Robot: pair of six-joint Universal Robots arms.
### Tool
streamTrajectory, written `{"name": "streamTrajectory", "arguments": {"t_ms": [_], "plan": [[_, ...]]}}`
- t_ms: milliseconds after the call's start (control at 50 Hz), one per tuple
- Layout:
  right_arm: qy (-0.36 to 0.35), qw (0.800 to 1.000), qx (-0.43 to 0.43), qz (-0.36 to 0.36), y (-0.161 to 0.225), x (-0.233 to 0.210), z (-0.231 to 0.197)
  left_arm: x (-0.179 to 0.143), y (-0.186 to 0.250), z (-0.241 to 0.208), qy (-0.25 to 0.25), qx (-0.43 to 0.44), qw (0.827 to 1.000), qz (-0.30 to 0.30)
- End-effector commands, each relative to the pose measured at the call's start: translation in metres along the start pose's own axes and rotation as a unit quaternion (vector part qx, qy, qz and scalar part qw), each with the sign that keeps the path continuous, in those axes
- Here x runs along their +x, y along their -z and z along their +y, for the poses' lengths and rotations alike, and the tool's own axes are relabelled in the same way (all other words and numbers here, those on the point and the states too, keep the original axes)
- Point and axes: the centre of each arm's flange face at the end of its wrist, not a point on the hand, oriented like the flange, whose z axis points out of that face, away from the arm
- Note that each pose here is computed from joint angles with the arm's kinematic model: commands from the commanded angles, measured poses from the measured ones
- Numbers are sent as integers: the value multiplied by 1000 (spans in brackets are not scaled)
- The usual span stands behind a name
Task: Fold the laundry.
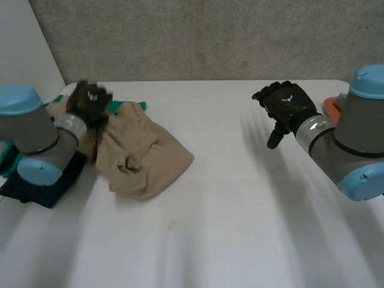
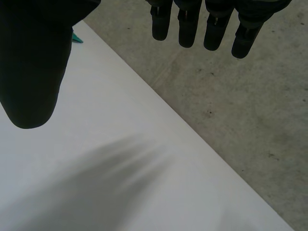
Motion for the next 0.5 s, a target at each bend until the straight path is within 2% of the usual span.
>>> {"name": "streamTrajectory", "arguments": {"t_ms": [20, 80, 140, 160, 220, 240, 300, 320, 360, 380, 420, 440, 500], "plan": [[4, 1000, 7, 14, 2, 11, -6, -6, 19, -119, 87, 155, 983, -55], [4, 1000, 11, 24, 3, 18, -9, 15, 40, -159, 126, 207, 970, -23], [5, 999, 15, 32, 4, 24, -11, 39, 57, -176, 148, 222, 963, 23], [4, 999, 19, 39, 4, 29, -13, 58, 71, -182, 160, 224, 959, 61], [3, 999, 19, 49, 4, 37, -13, 88, 94, -188, 175, 227, 950, 124], [3, 998, 19, 54, 4, 41, -12, 112, 112, -187, 178, 227, 941, 174], [2, 998, 19, 63, 3, 47, -12, 143, 137, -185, 177, 234, 923, 249], [1, 997, 20, 68, 2, 51, -11, 161, 149, -181, 169, 241, 911, 288], [-1, 997, 19, 74, 1, 55, -11, 175, 157, -176, 154, 248, 903, 315], [-3, 997, 18, 76, 1, 56, -10, 180, 159, -173, 145, 251, 901, 321], [-5, 997, 15, 80, 0, 59, -9, 184, 157, -163, 118, 247, 909, 314], [-5, 997, 14, 81, -1, 59, -8, 179, 150, -155, 97, 234, 922, 291], [-4, 996, 13, 83, 0, 60, -9, 166, 144, -148, 85, 215, 936, 266]]}}
